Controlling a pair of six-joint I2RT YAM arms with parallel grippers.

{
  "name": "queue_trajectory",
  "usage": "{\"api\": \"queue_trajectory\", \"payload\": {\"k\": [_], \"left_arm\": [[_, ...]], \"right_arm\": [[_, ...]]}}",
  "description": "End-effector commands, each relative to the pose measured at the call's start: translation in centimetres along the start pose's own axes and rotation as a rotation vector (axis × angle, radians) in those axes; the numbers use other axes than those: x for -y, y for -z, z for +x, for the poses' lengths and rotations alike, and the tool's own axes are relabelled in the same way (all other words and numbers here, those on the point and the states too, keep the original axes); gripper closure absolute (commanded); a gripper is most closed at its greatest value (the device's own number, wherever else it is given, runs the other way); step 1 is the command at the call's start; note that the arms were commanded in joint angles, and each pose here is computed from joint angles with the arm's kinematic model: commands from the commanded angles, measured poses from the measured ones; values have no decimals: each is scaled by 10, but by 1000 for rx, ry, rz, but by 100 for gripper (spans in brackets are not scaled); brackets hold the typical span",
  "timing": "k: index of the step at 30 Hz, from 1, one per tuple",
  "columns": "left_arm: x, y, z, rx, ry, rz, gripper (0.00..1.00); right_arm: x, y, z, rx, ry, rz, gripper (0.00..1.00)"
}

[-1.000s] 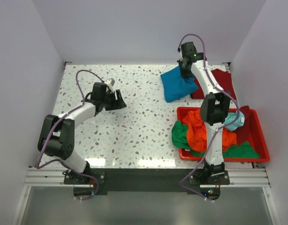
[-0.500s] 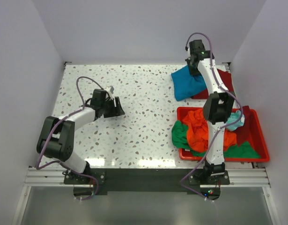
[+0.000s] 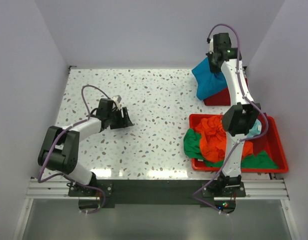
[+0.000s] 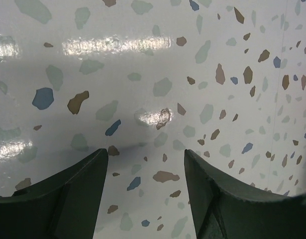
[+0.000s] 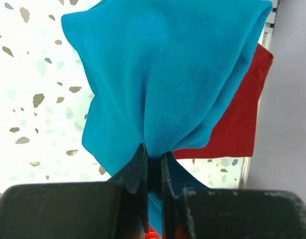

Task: Fold and stack the t-shirts
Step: Neatly place the folded tshirt to the corner

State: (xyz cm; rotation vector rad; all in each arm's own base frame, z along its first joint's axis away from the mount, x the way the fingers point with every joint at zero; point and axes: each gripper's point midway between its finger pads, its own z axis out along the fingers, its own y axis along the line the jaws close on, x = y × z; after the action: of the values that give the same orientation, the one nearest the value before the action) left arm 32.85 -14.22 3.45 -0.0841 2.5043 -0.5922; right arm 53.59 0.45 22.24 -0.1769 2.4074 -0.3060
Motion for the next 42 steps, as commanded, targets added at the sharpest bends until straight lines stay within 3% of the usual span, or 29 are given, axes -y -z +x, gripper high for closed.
{"api": "queue_trajectory", "payload": {"k": [1,16,42], "left_arm": [[5,7,-11,58,-24,25,32],[4,11,-3,48,-14,25,32],[5,7,-2,40,-14,37,32]], "right_arm": [[29,46,-30,127,-43,18,100],[38,10,-13,77,-93,-27,100],[24,26,-22,116,-135,-118,100]]}}
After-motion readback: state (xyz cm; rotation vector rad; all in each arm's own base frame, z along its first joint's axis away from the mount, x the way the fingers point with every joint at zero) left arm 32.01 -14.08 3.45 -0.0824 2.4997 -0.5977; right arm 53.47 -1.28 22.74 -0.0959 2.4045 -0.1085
